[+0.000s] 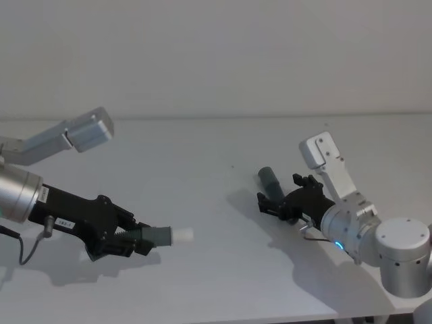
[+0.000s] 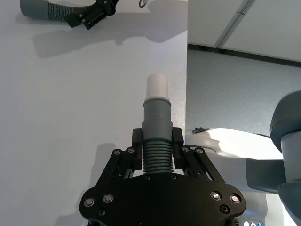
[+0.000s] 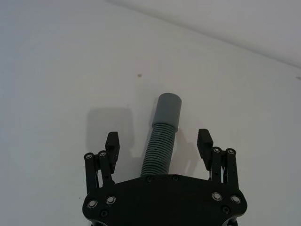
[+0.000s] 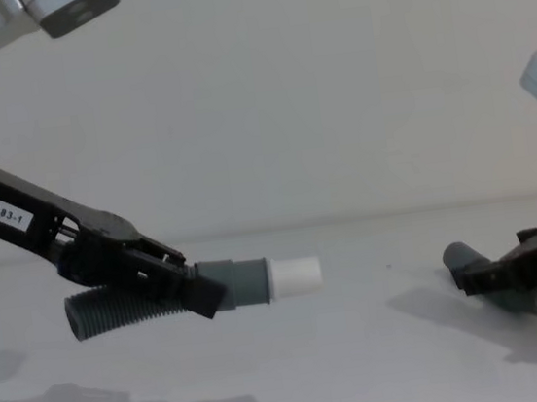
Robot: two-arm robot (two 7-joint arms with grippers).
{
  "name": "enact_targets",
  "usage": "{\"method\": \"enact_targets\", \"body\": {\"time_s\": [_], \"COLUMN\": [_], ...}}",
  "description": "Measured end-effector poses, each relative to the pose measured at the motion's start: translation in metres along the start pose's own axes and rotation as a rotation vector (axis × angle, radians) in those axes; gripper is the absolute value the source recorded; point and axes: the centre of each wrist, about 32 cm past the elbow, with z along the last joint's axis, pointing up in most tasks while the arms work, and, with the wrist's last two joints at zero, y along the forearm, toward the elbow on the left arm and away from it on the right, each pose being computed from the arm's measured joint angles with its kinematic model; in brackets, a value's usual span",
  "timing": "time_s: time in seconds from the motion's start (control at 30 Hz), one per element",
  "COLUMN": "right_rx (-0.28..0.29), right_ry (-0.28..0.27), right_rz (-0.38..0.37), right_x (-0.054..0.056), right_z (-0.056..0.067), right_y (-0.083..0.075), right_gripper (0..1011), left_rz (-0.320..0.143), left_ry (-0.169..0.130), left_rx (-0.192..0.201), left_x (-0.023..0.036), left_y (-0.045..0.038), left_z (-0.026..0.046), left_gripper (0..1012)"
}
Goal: Use both hands to pick up one end of the pipe from the table, align the ends, and insert them.
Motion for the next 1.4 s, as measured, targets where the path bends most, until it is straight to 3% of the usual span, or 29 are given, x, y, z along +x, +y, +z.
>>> {"method": "enact_targets", "body": {"time_s": [0.5, 1.0, 1.23, 1.37, 1.4], "right_rx": [-0.043, -0.088, -0.101, -0.106, -0.106], "right_ry": [-0.009, 0.023, 0.025, 0.022, 0.022], "right_rz": [-0.001, -0.025, -0.037, -0.040, -0.041], "right_x": [0.002, -0.003, -0.004, -0.004, -0.004], "right_z": [0.000, 0.006, 0.008, 0.008, 0.008], "right_y": [0.009, 0.020, 0.023, 0.024, 0.025], "right_gripper": [1004, 1002, 861, 700, 700], "left_rz": [0.000, 0.000, 0.000, 0.000, 0.000], "left_ry": [0.000, 0.000, 0.000, 0.000, 0.000], "left_rx": [0.000, 0.000, 0.000, 0.000, 0.000], "left_x": [0.0000, 0.0000, 0.0000, 0.0000, 0.0000], "left_y": [0.0000, 0.0000, 0.0000, 0.0000, 0.0000], "left_z": [0.0000, 0.0000, 0.0000, 0.0000, 0.0000], "left_gripper": [327, 327, 327, 327, 327]}}
